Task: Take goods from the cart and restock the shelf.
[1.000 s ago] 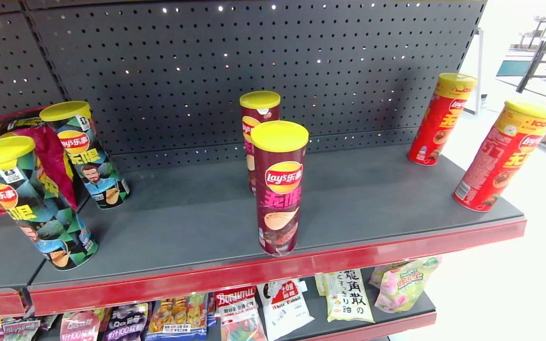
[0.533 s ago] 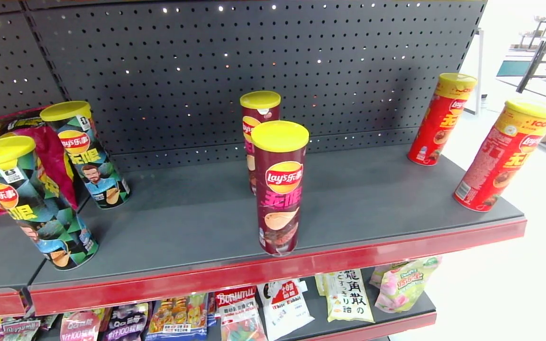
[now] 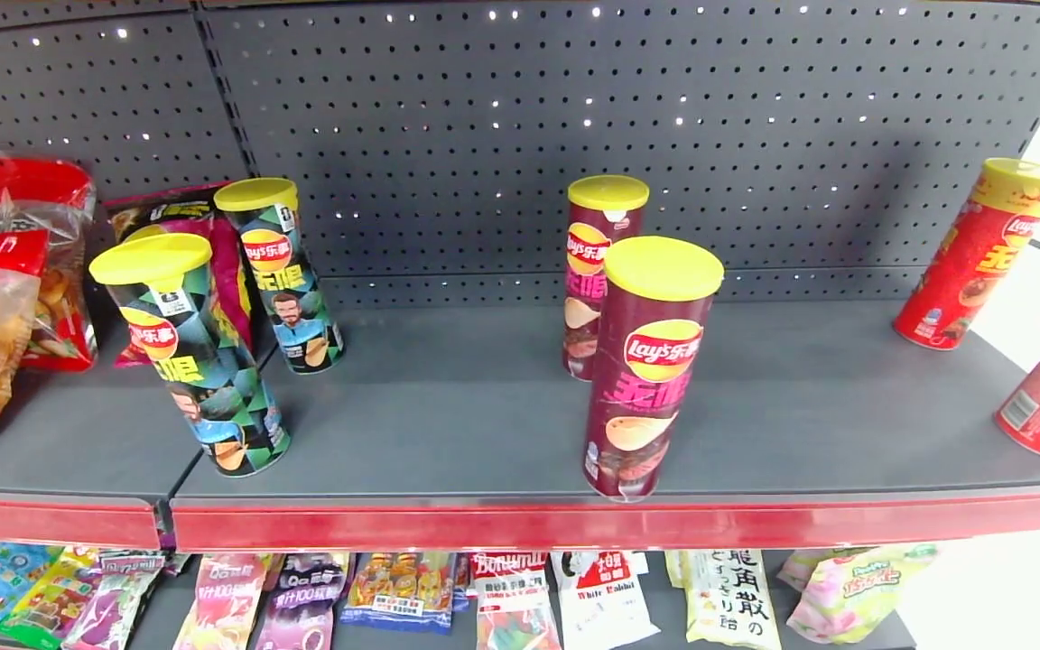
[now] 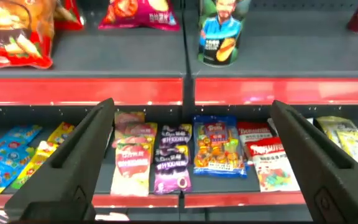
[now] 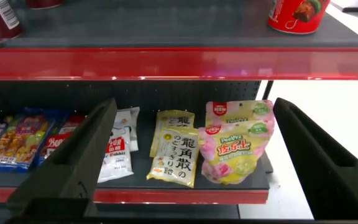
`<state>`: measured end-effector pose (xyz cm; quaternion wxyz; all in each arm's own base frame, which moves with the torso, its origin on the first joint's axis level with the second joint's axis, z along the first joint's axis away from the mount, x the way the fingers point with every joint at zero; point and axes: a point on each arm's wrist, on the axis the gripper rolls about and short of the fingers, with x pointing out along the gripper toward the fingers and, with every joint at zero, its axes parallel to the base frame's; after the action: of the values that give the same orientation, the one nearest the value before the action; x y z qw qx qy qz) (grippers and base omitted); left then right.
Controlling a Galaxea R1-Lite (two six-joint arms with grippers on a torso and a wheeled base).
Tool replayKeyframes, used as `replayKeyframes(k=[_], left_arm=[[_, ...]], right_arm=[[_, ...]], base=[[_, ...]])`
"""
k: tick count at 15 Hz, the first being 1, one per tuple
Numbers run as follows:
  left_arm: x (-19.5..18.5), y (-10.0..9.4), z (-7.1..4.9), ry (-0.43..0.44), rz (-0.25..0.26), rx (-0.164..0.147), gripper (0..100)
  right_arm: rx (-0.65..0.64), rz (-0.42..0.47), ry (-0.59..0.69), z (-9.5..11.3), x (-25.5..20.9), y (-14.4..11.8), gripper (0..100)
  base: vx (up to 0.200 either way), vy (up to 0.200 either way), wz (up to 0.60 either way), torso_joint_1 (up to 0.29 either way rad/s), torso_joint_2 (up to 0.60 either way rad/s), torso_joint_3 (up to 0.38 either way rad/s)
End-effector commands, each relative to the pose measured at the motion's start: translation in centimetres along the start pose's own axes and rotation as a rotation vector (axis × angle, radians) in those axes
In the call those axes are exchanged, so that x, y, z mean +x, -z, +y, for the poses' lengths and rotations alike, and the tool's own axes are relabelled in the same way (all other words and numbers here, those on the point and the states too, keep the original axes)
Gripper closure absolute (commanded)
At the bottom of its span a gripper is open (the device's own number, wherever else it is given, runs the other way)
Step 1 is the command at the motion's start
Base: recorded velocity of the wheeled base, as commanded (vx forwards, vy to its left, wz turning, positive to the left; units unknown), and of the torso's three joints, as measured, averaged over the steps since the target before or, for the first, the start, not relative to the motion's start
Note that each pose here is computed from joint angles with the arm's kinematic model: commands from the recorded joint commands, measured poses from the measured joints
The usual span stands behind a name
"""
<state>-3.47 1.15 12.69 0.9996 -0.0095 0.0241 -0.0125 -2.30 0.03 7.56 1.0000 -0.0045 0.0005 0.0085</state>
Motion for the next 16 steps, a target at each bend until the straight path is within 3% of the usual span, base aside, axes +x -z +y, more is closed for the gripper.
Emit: replayKeyframes(k=[1, 3, 5, 6, 7, 8, 11, 14, 16], left_arm=[[0.2, 0.4, 0.0, 0.0, 0.018, 0.004, 0], [0.8, 1.6, -0.1, -0.001, 0.049, 0.004, 0], [1.6, 3.2, -0.2, 0.017, 0.051, 0.01, 0], [2.1, 4.4, -0.3, 0.022, 0.049, 0.011, 0], [2.3, 4.3, -0.4, 0.031, 0.004, 0.002, 0], [2.3, 4.4, -0.4, 0.032, 0.006, -0.006, 0], [2.3, 4.4, -0.4, 0.028, 0.007, -0.012, 0], [2.3, 4.4, -0.4, 0.026, 0.007, -0.015, 0], [2.3, 4.4, -0.3, 0.018, 0.007, -0.018, 0]], right_arm=[[-0.003, 0.0, 0.0, 0.0, 0.0, 0.0, 0], [-0.011, -0.034, -0.039, 0.1, -0.2, -1.3, 0], [0.082, 0.028, -0.082, 0.0, 3.4, -12.6, 0], [0.073, 0.041, -0.178, 0.2, 5.3, -15.5, 0], [-0.007, 0.063, -0.274, 0.6, 6.7, -16.3, 0], [-0.09, 0.113, -0.367, 1.2, 8.3, -16.1, 0], [-0.123, 0.24, -0.608, 4.1, 11.5, -15.7, 0], [-0.129, 0.401, -0.634, 6.5, 16.0, -14.0, 0], [-0.14, 0.408, -0.623, 8.1, 19.2, -12.9, 0]], base=[[0.0, 0.0, 0.0, 0.0, 0.0, 0.0], [0.0, 0.0, 0.0, 0.0, 0.0, 0.0], [0.0, 0.0, 0.0, 0.0, 0.0, 0.0], [0.0, 0.0, 0.0, 0.0, 0.0, 0.0], [0.0, 0.0, 0.0, 0.0, 0.0, 0.0], [0.0, 0.0, 0.0, 0.0, 0.0, 0.0], [0.0, 0.0, 0.0, 0.0, 0.0, 0.0], [0.0, 0.0, 0.0, 0.0, 0.0, 0.0], [0.0, 0.0, 0.0, 0.0, 0.0, 0.0]])
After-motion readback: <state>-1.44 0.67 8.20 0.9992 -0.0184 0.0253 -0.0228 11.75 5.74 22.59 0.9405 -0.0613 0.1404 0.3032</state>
